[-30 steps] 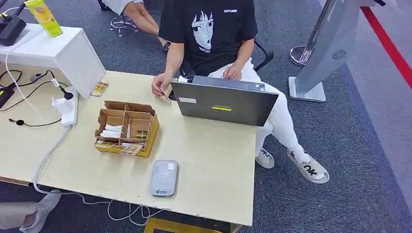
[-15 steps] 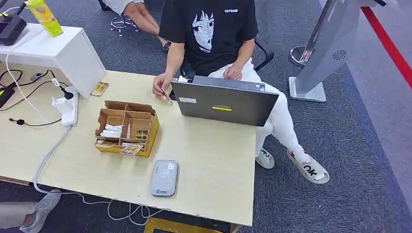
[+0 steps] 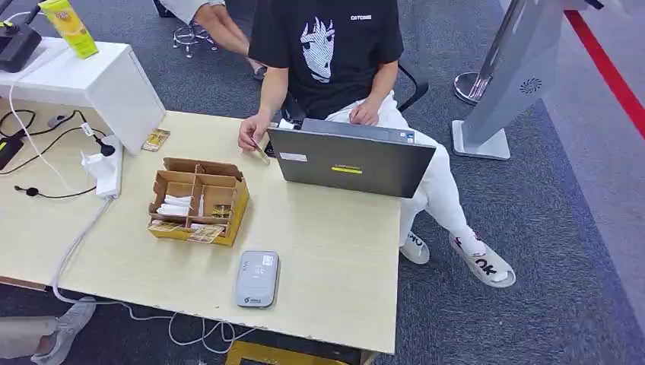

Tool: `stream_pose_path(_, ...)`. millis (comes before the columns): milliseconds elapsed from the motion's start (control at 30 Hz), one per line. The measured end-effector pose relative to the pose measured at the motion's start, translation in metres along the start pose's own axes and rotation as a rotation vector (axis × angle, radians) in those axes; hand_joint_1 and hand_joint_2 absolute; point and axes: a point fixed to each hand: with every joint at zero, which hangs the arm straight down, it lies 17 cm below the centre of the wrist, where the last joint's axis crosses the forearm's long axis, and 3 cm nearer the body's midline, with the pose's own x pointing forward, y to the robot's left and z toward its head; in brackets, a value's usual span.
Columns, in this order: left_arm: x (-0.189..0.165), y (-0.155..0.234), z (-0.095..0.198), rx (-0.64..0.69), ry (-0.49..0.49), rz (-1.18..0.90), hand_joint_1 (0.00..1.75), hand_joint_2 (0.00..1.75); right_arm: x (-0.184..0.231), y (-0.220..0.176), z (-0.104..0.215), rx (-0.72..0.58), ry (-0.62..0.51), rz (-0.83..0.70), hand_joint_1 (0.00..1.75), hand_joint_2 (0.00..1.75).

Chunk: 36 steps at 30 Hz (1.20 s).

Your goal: Pass the card to the sensor for recognition and then transmit it.

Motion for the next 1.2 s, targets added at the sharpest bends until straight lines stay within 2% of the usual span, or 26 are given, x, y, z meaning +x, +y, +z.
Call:
stream_pose_path(233,0.063,0.016,0.007,0.061,-0.211,0.07,0.0,1.75,0.004,0.001,-0.001,-0.032,-0.002,-0.078,0.0,1.75)
stream_pose_path(500,0.135,0.042,0.036,0.167,-0.465,0.098,0.0,1.75,0.009,0.001,-0.003,-0.053,-0.003,-0.151,0.0,1.75)
stream_pose_path(767,0.203,0.058,0.087,0.268,-0.727,0.081,0.0,1.75,0.013,0.004,-0.003,-0.066,-0.013,-0.214,0.0,1.75)
stream_pose_path(967,0.253,0.062,0.136,0.342,-0.93,0.039,0.0,1.75,0.015,0.004,-0.003,-0.077,-0.024,-0.25,0.0,1.75)
stream_pose_path(1200,0.304,0.039,0.194,0.37,-1.152,-0.09,0.0,1.75,0.018,0.007,-0.002,-0.08,-0.049,-0.257,0.0,1.75)
